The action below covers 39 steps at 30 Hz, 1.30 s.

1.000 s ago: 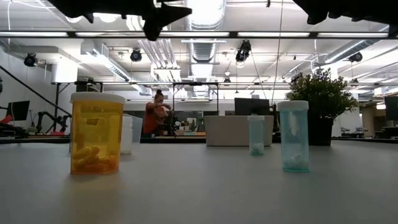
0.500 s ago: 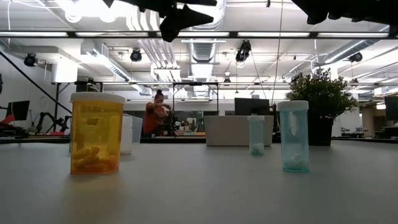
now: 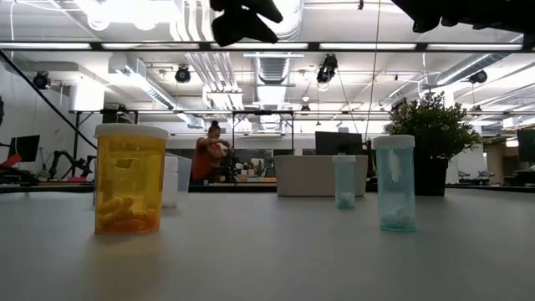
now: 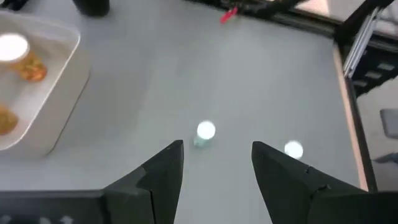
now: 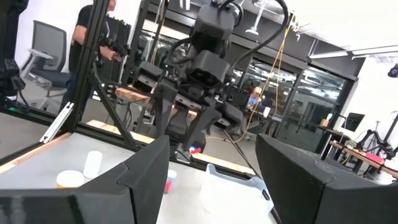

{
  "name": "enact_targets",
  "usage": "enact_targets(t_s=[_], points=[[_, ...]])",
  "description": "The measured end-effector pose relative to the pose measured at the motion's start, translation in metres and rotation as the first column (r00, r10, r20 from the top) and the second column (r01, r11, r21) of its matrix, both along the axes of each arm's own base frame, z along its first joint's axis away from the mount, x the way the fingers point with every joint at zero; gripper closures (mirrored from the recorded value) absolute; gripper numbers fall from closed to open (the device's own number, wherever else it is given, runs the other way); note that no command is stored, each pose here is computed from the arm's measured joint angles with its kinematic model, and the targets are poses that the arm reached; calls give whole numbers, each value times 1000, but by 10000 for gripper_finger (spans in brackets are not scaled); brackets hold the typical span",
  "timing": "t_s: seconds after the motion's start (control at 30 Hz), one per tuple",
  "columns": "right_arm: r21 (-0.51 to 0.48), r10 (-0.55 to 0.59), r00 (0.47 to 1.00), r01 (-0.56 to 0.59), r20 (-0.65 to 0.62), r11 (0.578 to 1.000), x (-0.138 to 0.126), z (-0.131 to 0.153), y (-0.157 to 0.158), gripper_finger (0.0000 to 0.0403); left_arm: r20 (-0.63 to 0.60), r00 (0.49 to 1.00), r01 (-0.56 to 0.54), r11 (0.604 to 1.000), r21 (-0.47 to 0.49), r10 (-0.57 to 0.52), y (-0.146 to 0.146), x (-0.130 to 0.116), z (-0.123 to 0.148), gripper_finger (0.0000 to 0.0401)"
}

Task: Pick and place medicine bottles into bin by pill shape (circle, oval)
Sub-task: Put the orange capsule bottle into the gray bin

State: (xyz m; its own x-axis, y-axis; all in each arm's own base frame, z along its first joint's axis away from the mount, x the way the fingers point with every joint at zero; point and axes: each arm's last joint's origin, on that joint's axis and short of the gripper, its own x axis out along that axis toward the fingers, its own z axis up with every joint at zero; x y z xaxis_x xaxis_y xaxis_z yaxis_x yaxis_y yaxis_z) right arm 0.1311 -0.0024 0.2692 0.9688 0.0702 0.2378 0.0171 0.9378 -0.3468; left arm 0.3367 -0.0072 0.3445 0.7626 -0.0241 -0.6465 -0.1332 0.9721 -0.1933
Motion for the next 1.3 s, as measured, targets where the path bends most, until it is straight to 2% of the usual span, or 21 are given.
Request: enact_targets(t_s=[0.1, 0.23, 0.33, 0.47, 0.63, 0.77, 0.87, 1.07, 1.3], points=[[0, 0, 1000, 0, 0, 1000, 0, 0, 0, 170, -64, 998, 2, 1000, -9, -3, -2, -1, 3, 225], [-2, -1, 1000, 1, 0, 1000, 0, 0, 0, 170, -155, 988, -23, 996, -83, 10, -13, -8, -1, 225], [-3, -1, 1000, 1, 0, 1000, 0, 0, 0, 170, -267, 964, -16, 995, -101, -12, -30, -20, -7, 225], [-3, -1, 1000, 1, -1, 1000, 0, 0, 0, 170, -358, 931, 35, 995, -90, -65, -61, -32, -13, 225], [-2, -1, 1000, 1, 0, 1000, 0, 0, 0, 170, -376, 913, 145, 987, -64, -158, -98, -43, -17, 225], [3, 0, 1000, 0, -1, 1000, 0, 0, 0, 170, -388, 914, 101, 993, -66, -119, -118, -51, -22, 225], [3, 0, 1000, 0, -1, 1000, 0, 0, 0, 170, -382, 921, 61, 996, -64, -81, -124, -53, -27, 225], [4, 0, 1000, 0, 0, 1000, 0, 0, 0, 170, -356, 934, 17, 1000, 4, -14, -127, -48, -37, 225], [2, -1, 1000, 1, 0, 1000, 0, 0, 0, 170, -389, 920, 59, 998, 24, -44, -131, -41, -48, 225]])
